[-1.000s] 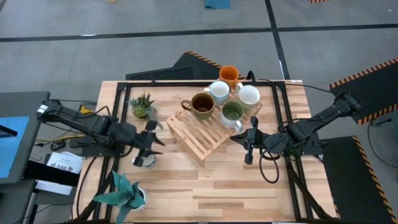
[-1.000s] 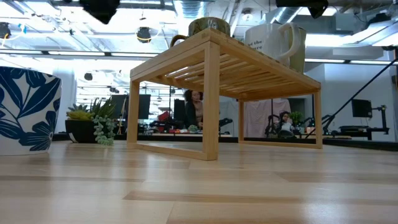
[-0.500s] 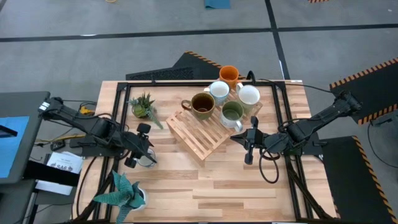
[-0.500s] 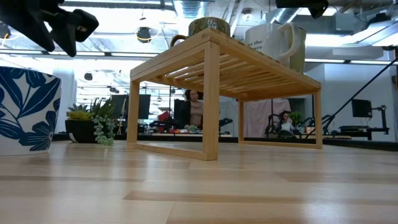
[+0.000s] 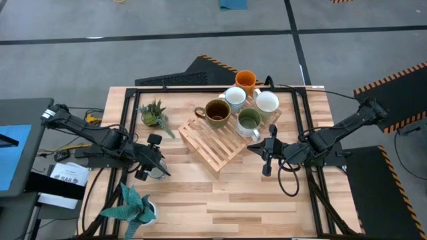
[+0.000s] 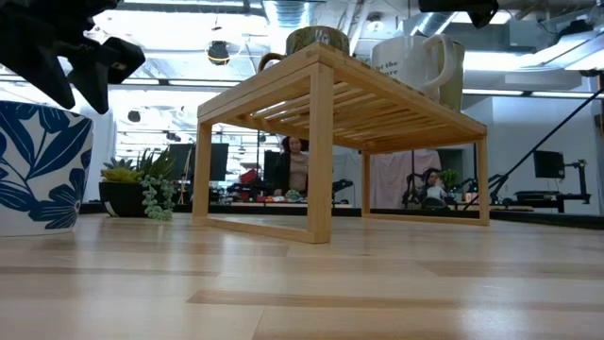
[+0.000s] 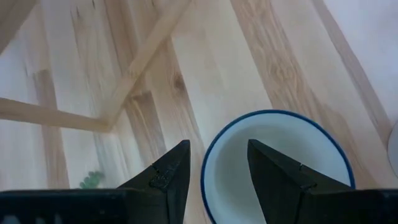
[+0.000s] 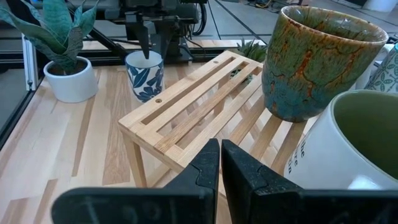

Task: Place coffee mugs
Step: Put the blue patterned mug on the shelf

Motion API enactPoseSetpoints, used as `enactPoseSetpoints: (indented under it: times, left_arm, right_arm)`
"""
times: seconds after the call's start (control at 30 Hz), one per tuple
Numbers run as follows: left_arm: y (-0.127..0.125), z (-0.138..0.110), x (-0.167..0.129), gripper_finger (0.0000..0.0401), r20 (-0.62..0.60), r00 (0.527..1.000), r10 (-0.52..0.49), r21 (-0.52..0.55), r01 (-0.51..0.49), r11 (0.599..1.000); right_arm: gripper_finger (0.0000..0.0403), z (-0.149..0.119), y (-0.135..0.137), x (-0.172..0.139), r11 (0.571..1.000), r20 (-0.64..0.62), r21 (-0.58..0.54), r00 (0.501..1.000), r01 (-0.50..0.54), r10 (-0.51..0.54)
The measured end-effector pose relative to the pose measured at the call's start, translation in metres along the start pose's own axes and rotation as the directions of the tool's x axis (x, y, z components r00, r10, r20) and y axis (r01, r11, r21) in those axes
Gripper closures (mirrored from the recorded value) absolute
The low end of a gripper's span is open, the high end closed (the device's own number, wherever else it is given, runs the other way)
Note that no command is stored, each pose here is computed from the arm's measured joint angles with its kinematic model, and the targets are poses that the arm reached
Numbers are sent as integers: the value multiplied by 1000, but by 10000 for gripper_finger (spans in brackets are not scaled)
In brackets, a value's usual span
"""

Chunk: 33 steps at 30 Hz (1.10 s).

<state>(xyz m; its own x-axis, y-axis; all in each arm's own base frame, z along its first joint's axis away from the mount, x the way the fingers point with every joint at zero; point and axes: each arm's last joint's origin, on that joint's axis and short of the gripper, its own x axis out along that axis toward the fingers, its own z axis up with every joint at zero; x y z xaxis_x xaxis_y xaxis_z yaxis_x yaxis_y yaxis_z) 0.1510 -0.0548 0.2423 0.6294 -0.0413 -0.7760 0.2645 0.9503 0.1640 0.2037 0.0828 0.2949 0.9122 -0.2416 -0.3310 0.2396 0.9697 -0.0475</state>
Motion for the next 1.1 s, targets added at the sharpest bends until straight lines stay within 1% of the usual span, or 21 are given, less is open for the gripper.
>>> enactPoseSetpoints:
  times: [0.1, 0.17, 0.27, 0.37, 0.53, 0.73, 0.87, 0.93, 1.0, 1.1]
  left_arm:
    - [0, 0, 0, 255, 0, 1000, 0, -4, 0, 1000]
    - [0, 0, 0, 255, -3, 1000, 0, -28, 0, 1000]
    - [-1, 1, 9, 255, -49, 999, 0, -41, -2, 999]
    - [-4, 1, 21, 255, -112, 994, -2, -21, -1, 1000]
    - [-7, 1, 40, 255, -204, 979, 20, 69, -6, 998]
    - [-9, -1, 55, 255, -276, 961, 28, 80, -6, 997]
    - [-8, -1, 57, 257, -284, 958, 34, 0, -35, 999]
    - [-5, -1, 57, 266, -287, 957, 34, -50, -51, 997]
    - [-2, -1, 57, 285, -288, 957, 20, -89, -47, 995]
    - [2, 3, 55, 337, -289, 957, -13, -139, -28, 990]
  right_arm:
    - [359, 0, 0, 0, 1000, 0, 0, 1000, 0, 0]
    - [359, 0, 0, 0, 1000, 0, 0, 1000, 0, 0]
    - [359, 0, 0, 0, 1000, 0, 0, 1000, 0, 0]
    - [359, 0, 0, 0, 1000, 0, 0, 1000, 0, 0]
    - [359, 0, 0, 0, 1000, 0, 1, 1000, 0, 0]
    - [359, 0, 0, 0, 1000, 0, 1, 1000, 0, 0]
    - [359, 0, 0, 0, 1000, 0, 1, 1000, 0, 0]
    - [359, 0, 0, 0, 1000, 0, 1, 1000, 0, 0]
    - [359, 0, 0, 0, 1000, 0, 1, 1000, 0, 0]
    - [359, 0, 0, 0, 1000, 1, 1, 1000, 0, 0]
